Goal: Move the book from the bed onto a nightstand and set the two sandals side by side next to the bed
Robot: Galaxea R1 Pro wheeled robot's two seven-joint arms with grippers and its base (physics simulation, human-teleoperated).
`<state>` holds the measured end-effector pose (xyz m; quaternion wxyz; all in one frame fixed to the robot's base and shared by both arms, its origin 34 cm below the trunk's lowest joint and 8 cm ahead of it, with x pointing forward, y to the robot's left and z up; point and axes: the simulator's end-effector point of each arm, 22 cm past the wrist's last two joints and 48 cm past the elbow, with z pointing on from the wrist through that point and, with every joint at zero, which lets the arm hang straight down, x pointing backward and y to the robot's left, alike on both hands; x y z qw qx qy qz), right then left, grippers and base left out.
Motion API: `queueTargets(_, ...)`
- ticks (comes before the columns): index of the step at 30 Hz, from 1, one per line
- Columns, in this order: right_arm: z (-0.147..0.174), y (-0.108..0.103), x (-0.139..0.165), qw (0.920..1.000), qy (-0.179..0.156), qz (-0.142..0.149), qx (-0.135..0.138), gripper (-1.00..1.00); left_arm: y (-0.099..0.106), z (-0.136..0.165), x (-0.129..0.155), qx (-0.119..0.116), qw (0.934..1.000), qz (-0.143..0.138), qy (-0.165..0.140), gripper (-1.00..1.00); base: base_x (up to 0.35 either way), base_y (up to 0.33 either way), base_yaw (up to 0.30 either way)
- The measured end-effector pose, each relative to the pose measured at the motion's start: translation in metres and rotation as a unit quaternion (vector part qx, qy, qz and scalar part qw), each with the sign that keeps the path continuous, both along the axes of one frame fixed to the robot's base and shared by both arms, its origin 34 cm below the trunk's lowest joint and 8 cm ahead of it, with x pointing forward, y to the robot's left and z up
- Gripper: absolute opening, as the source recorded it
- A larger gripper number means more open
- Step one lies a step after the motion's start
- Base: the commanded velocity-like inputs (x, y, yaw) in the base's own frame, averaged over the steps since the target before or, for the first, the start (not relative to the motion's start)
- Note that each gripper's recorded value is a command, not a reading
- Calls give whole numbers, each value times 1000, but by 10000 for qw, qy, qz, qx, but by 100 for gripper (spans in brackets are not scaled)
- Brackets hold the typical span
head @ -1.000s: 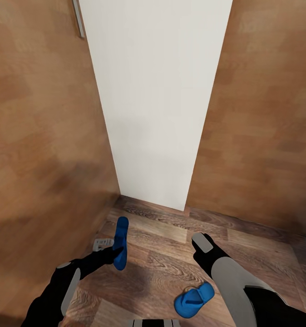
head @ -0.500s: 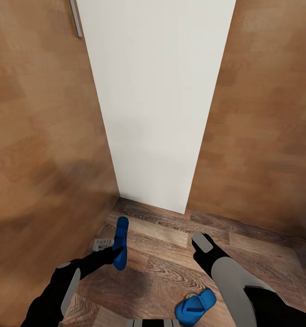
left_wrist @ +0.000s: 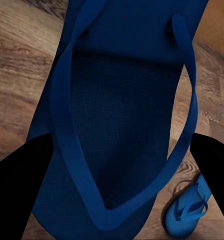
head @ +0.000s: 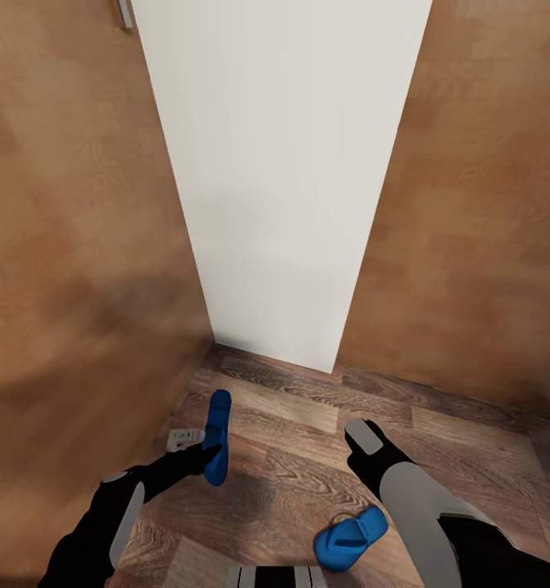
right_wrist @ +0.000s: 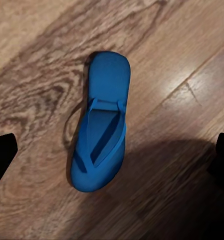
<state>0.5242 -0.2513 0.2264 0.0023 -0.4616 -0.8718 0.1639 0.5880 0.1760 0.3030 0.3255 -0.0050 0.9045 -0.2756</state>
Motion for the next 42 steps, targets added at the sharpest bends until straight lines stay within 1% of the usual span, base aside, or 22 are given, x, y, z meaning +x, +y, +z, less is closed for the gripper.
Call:
queueTargets(6, -14, 1, -14, 9998, 207, 22, 6, 100, 0, -13, -5, -1, 9999, 1, 122, -100, 0, 0, 0)
queueTargets(25, -48, 1, -38, 9982, 604, 25, 7, 100, 0, -53, -23, 0, 9987, 0, 505, -100, 0, 0, 0)
queueTargets(30, -57, 1, -45, 9975, 706, 21, 9, 100, 1, -50, -15, 14, 9992, 5, 411, -100, 0, 0, 0)
queueTargets(36, -67, 1, -53, 9966, 828, 23, 9, 100, 1, -59, -18, 24, 9988, -4, 480, -100, 0, 0, 0)
queueTargets(42, -68, 1, -53, 9966, 824, 21, 13, 100, 1, -59, -18, 19, 9989, -3, 476, -100, 0, 0, 0)
